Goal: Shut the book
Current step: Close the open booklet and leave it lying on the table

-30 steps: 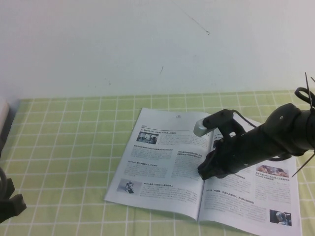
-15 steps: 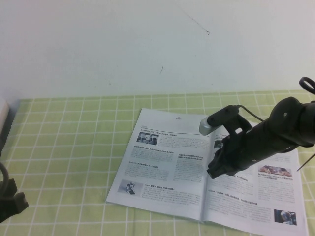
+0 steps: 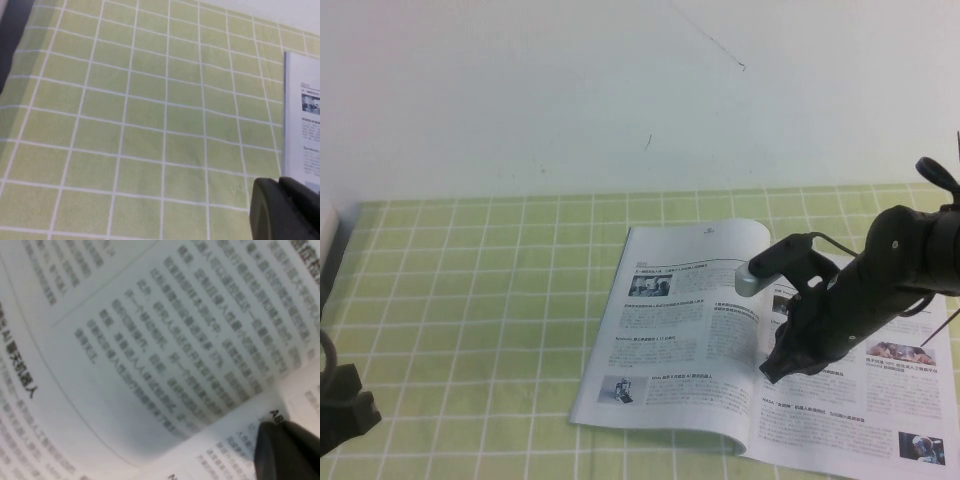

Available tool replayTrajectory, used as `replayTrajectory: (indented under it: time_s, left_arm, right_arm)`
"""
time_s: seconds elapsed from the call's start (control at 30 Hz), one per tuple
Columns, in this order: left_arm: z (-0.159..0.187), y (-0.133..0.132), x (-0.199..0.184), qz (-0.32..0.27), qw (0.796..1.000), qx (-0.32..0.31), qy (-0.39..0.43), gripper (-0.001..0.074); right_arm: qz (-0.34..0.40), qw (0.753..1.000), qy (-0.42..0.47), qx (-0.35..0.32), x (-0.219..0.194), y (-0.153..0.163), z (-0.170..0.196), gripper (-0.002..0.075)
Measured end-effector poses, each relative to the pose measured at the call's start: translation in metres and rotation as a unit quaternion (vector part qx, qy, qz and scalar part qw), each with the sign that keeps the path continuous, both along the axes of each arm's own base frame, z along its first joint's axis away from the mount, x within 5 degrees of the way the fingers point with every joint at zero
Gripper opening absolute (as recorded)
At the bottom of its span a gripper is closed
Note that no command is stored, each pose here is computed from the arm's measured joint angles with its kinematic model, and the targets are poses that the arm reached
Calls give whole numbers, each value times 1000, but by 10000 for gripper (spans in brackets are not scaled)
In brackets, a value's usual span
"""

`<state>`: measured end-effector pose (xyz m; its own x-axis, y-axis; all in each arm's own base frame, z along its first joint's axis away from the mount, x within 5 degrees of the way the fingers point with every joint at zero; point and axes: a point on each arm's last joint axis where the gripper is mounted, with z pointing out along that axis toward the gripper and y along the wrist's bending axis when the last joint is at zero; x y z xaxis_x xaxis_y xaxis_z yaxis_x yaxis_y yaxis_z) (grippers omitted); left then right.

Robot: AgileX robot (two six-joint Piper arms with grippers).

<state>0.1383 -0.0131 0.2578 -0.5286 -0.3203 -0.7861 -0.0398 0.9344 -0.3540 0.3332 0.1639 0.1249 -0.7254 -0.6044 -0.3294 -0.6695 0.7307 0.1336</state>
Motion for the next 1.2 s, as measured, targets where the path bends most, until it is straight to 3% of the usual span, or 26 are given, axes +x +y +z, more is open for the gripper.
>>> replayTrajectory:
  time_s: [0.1, 0.27, 0.43, 0.7, 0.93, 1.2]
  left_arm:
    - [0, -7, -1, -37, 999, -17, 23, -4]
    - [15, -29, 9, -151, 985, -77, 15, -4]
    - [27, -36, 38, -185, 976, -112, -1, -4]
    - [16, -41, 103, -198, 975, -95, 44, -4]
    - [-14, -81, 157, -230, 970, -7, 79, -4]
    - [-69, -113, 187, -241, 960, 56, 130, -4]
  right_arm:
    - [0, 1000, 15, -2, 0, 1, -4, -3]
    - [3, 1000, 25, -6, 1, 1, -9, -3]
    - [4, 1000, 25, -6, 1, 1, -9, -3]
    - [5, 1000, 27, -6, 0, 1, -9, -3]
    - [2, 1000, 30, -5, 1, 2, -9, -3]
    - [-8, 999, 35, -4, 1, 2, -9, -3]
